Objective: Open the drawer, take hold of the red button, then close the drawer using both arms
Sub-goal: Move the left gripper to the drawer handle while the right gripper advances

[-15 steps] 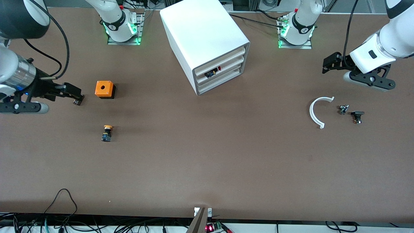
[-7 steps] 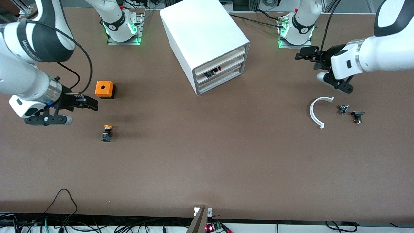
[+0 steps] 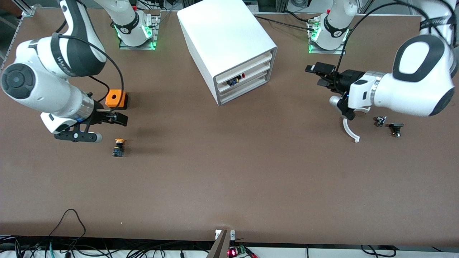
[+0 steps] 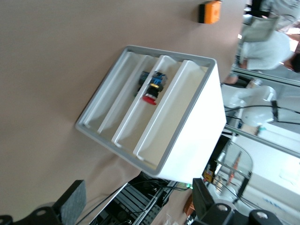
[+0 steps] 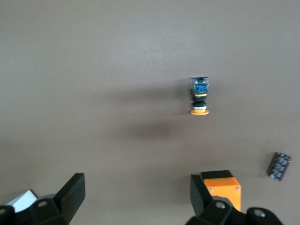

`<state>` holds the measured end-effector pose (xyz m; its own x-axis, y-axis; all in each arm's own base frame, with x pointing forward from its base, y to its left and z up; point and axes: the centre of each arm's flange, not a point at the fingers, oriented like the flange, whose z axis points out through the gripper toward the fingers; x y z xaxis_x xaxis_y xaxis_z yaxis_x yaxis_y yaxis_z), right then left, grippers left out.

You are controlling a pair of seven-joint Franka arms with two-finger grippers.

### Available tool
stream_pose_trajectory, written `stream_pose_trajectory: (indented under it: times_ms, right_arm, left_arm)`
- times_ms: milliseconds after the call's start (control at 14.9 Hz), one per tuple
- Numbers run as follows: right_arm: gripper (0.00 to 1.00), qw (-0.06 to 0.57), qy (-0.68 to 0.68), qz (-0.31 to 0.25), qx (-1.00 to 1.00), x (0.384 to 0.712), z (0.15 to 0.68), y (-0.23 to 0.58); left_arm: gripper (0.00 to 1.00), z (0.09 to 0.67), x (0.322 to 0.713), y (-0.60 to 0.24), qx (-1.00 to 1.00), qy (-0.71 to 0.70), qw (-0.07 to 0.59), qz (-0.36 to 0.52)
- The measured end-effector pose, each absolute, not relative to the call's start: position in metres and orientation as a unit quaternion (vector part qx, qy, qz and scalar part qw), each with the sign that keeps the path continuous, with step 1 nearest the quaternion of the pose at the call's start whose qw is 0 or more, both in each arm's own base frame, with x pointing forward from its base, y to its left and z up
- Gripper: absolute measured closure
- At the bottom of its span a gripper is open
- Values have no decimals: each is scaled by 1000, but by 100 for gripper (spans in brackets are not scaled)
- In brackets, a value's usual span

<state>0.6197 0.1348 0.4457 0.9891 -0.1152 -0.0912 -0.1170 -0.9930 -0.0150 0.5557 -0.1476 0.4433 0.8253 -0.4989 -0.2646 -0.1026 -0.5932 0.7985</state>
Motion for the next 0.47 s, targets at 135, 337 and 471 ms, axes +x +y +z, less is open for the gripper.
stream_pose_trajectory:
  times_ms: [135, 337, 471]
  right_arm:
    - [0, 9, 79, 45, -996, 618, 441, 151]
    - [0, 9, 119, 39, -992, 614, 437, 181]
    - [0, 10, 147, 32, -989, 608, 438, 206]
  left_arm:
    - [0, 411, 559, -160, 842, -194, 451, -224]
    - [0, 365, 542, -179, 816, -204, 493, -225]
    - [0, 342, 527, -189, 807, -209, 504, -226]
